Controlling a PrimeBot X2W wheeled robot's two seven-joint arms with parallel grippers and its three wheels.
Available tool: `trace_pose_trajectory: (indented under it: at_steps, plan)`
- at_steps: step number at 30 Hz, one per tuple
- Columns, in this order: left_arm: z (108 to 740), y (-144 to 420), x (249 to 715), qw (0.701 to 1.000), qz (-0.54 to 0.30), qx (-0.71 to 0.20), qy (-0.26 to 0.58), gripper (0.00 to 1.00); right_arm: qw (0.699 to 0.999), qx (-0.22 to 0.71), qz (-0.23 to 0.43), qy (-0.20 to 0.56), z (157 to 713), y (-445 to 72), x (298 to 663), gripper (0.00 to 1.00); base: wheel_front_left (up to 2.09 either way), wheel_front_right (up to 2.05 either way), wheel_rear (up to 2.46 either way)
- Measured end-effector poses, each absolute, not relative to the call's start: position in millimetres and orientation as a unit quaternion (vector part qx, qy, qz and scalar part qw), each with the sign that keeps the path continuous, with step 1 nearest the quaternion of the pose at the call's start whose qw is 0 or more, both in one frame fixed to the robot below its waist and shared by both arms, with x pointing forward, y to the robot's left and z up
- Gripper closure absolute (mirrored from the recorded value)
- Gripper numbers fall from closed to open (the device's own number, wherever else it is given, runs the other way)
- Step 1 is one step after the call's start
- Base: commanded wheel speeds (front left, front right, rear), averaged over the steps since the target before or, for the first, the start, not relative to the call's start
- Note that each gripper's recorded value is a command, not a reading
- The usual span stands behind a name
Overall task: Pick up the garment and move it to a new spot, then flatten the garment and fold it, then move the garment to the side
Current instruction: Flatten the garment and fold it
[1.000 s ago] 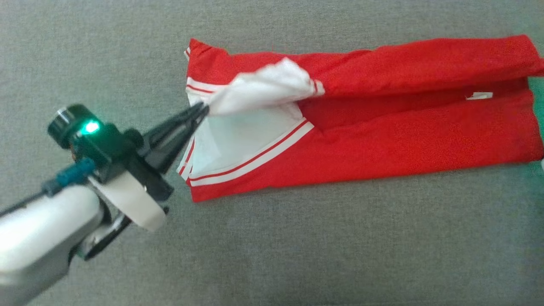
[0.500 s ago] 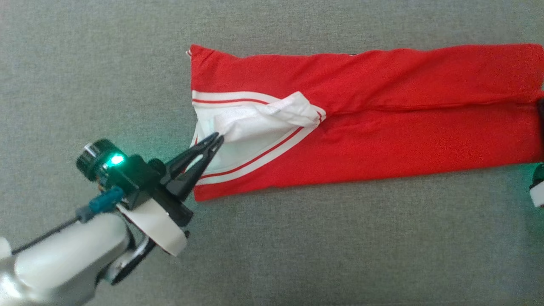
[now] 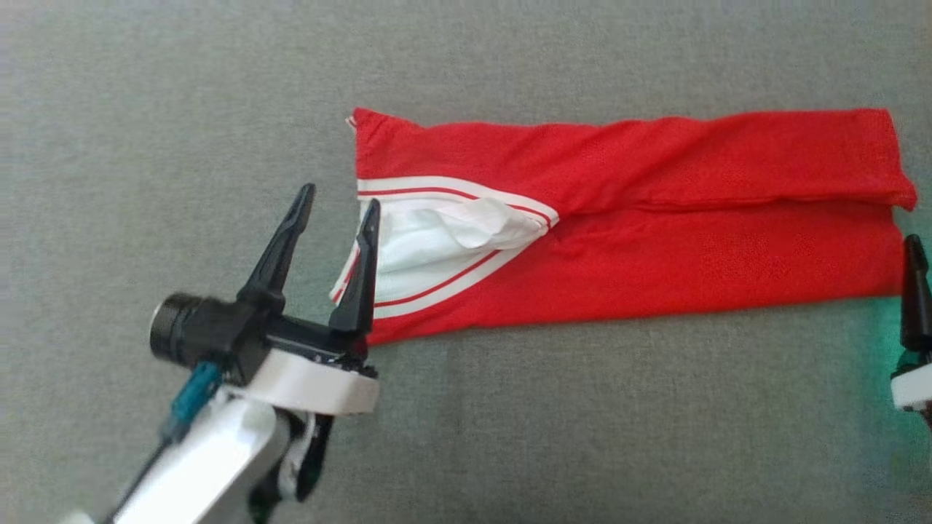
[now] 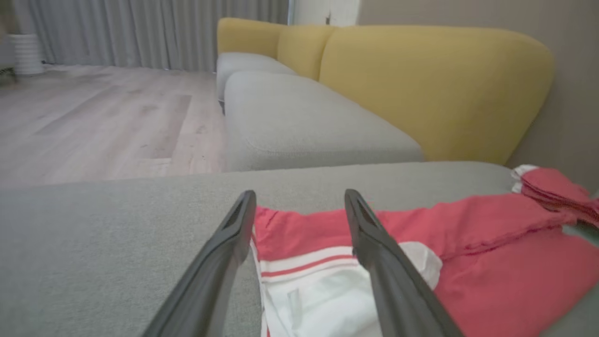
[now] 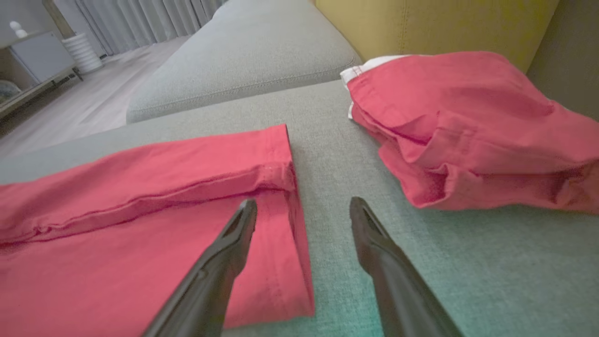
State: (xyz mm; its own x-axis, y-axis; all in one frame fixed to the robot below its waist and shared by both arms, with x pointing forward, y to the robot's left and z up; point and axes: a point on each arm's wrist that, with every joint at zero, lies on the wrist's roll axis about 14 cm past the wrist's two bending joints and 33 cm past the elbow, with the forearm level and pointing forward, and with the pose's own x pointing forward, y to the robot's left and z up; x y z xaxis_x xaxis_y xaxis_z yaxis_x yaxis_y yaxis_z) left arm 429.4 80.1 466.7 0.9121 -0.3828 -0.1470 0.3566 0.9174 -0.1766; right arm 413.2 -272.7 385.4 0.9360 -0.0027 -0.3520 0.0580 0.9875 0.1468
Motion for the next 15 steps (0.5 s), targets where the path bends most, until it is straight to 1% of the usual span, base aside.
trace_pose_trajectory:
  at_steps: [3,7,9,13,15]
  plan:
    - [485.3,90.9,426.0,0.985,-0.131,-0.102,0.049,0.00,0.983,0.081,-0.020,0.162,393.4,-271.8,418.2,0.00,0.00,0.00,0.00]
    - [485.7,115.6,409.5,0.992,-0.056,-0.110,0.032,0.00,0.984,0.078,-0.033,0.159,395.8,-276.8,429.6,0.00,0.00,0.00,0.00]
    - [486.2,122.5,402.7,0.993,-0.037,-0.109,0.025,0.00,0.983,0.075,-0.039,0.161,394.3,-277.0,438.3,0.00,0.00,0.00,0.00]
    - [486.5,127.9,395.3,0.994,-0.026,-0.103,0.014,0.00,0.981,0.061,-0.039,0.178,389.1,-274.3,456.5,0.00,0.00,0.00,0.00]
    - [486.0,130.9,392.7,0.995,-0.021,-0.098,0.011,0.00,0.979,0.060,-0.042,0.192,382.4,-273.6,460.1,0.00,0.00,0.00,0.00]
